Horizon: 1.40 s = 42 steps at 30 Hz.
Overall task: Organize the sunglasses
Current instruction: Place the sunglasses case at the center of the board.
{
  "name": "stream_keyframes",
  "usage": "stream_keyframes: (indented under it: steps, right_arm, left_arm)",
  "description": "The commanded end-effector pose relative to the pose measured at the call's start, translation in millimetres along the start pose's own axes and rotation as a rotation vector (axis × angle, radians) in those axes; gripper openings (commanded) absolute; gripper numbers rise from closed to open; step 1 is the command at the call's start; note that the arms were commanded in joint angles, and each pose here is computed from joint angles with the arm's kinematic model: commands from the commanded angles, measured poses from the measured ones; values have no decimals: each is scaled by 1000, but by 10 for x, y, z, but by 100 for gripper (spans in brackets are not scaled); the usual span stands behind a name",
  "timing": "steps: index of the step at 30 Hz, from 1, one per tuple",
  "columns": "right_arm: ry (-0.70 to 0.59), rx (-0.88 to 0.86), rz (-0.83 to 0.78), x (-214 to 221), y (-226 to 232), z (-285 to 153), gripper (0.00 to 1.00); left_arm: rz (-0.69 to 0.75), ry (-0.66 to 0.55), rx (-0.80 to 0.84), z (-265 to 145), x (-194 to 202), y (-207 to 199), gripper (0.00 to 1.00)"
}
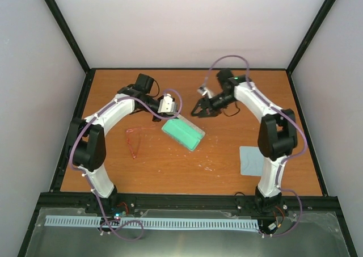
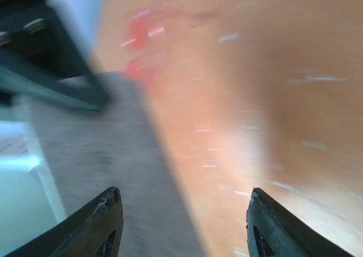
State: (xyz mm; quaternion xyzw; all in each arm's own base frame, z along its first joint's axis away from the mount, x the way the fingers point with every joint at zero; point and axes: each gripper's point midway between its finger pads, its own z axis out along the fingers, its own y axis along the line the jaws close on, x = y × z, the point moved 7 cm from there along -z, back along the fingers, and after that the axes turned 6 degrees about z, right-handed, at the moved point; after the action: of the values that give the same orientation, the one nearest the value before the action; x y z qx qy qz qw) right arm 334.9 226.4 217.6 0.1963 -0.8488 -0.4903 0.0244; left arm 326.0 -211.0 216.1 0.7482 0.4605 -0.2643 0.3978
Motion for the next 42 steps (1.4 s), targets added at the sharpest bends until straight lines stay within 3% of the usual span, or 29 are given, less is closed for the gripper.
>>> stream_keyframes:
  steps: [1,4,9,12,20,35,42]
  right_arm:
    - [-451,515,175,-133,-454,-1132,60]
    - [-666,742,224,-10,-471,-1560,62]
    - [-750,797,271,152,-496,-1601,60]
    - [-801,782,290,226,-521,-1576,60]
    - [-836,767,292,302,-524,-1554,59]
    - [-867,765,294,361,-541,-1542,59]
    - [-860,770,302,400,-560,-1525,59]
  left_arm:
    - [-110,-10,-171,-59,-25,241,1]
    - [-194,-9,-287,-28,55,409,1]
    - [-332,-19,-401,113,255,703,1]
    - [-343,-7,-467,205,331,819,0]
    - [-460,52,-501,487,626,1068,1]
    - [-342,152,-454,768,906,857,12]
    - [-323,188,-443,767,955,765,23]
